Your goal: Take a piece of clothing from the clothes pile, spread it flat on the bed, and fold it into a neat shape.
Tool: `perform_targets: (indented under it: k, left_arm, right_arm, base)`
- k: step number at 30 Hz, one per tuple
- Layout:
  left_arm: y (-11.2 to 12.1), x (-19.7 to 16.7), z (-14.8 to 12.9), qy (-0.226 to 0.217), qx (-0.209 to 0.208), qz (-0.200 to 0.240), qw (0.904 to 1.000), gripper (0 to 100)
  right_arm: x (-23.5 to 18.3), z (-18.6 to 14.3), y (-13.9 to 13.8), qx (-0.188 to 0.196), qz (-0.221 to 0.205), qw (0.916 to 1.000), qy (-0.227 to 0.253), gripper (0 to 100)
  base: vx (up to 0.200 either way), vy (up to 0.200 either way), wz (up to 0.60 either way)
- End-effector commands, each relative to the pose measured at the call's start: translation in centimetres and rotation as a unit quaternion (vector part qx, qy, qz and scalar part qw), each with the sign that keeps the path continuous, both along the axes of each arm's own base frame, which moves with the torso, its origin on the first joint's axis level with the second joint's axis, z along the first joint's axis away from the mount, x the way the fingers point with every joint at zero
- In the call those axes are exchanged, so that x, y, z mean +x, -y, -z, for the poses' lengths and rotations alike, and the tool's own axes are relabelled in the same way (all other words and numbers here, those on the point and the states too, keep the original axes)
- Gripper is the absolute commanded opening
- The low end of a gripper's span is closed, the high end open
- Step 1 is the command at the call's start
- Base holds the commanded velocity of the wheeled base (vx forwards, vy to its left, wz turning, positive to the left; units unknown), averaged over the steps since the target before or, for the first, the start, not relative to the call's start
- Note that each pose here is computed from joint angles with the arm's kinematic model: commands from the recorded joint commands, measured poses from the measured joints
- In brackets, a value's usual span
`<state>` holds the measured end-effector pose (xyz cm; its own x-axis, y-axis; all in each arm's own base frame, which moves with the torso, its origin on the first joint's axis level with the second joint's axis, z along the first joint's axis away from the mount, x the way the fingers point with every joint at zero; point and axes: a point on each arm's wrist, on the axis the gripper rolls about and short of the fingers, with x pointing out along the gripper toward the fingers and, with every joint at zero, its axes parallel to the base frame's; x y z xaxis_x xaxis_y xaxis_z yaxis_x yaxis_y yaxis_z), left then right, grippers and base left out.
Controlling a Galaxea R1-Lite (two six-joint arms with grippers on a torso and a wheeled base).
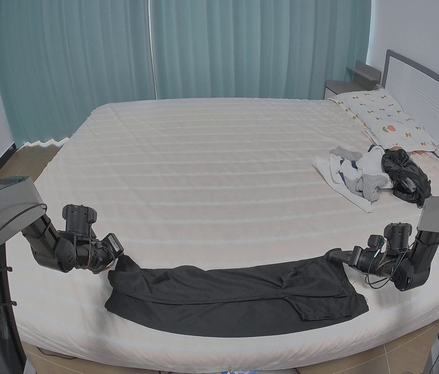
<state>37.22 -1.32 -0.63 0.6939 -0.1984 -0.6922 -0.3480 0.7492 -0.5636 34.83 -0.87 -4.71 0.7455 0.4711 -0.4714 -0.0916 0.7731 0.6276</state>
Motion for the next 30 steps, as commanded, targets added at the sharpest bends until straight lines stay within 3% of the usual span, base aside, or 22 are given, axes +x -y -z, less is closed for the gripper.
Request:
perform_targets:
  k: [1,30]
  left_arm:
    - [0.0,0.0,0.1,-0.001,0.0,0.0,1.0,0]
    - [-0.3,0.7,0.7,-0.001,0.018,-0.023,0.9996,0]
  right_arm:
    - [0.1,0.0,0.1,0.0,0.001,1.0,0.002,0]
    - [3.0,-0.1,2.1,0.006,0.053,0.998,0.034,0]
  base:
    - [0.0,0.0,0.0]
    - [0.0,0.0,0.0]
